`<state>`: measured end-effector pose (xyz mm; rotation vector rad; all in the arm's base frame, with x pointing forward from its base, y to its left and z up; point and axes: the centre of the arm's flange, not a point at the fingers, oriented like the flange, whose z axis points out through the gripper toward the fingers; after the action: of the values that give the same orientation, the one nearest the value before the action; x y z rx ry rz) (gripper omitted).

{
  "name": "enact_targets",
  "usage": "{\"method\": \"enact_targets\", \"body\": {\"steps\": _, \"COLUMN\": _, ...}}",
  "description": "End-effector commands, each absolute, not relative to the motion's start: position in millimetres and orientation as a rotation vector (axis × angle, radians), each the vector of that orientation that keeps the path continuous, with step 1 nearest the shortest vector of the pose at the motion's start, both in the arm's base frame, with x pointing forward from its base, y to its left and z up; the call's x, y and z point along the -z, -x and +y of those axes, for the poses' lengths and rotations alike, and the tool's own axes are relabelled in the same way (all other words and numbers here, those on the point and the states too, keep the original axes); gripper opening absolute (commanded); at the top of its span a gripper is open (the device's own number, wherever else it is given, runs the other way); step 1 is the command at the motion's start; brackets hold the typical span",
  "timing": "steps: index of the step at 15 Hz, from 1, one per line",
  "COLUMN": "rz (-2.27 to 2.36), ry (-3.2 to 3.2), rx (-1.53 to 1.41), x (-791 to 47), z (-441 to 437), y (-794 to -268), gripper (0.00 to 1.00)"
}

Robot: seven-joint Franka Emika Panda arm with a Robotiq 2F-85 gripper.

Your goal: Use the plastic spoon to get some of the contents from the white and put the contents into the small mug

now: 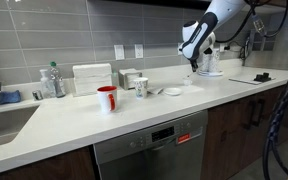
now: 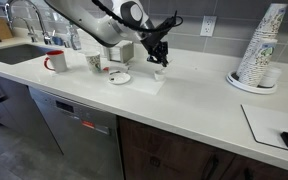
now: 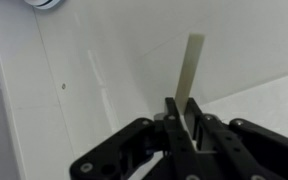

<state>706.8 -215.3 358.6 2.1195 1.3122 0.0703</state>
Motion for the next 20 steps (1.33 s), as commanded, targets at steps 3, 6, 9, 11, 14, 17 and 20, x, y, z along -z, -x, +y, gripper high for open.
{"method": "enact_targets", "body": {"steps": 3, "rz": 1.318, "ry": -1.939, "rx": 0.077, "x": -345.8, "z": -185.7, "y": -709.5, "gripper": 0.04}}
{"method": "enact_targets", "body": {"steps": 6, "rz": 1.326, "ry": -1.863, "rx": 0.132, "x": -340.9, "z": -176.9, "y": -710.4, "gripper": 0.04}}
{"method": "enact_targets", "body": {"steps": 9, "rz": 1.343, "ry": -1.901, "rx": 0.067, "x": -356.7, "z": -171.2, "y": -704.1, "gripper": 0.04}}
{"method": "enact_targets", "body": {"steps": 11, "rz": 1.353, "ry": -1.946, "rx": 0.013, "x": -371.8, "z": -169.5, "y": -693.7, "gripper": 0.04}}
{"method": "enact_targets", "body": {"steps": 14, "rz": 1.368, "ry": -2.039, "rx": -0.064, "x": -383.1, "z": -169.2, "y": -681.6, "gripper": 0.04}}
{"method": "enact_targets", "body": {"steps": 17, "rz": 1.414, "ry": -2.162, "rx": -0.189, "x": -383.9, "z": -174.0, "y": -668.0, "gripper": 0.04}}
{"method": "enact_targets", "body": {"steps": 20, "rz": 1.438, "ry": -2.276, "rx": -0.330, "x": -378.1, "z": -182.3, "y": -656.9, "gripper": 0.04}}
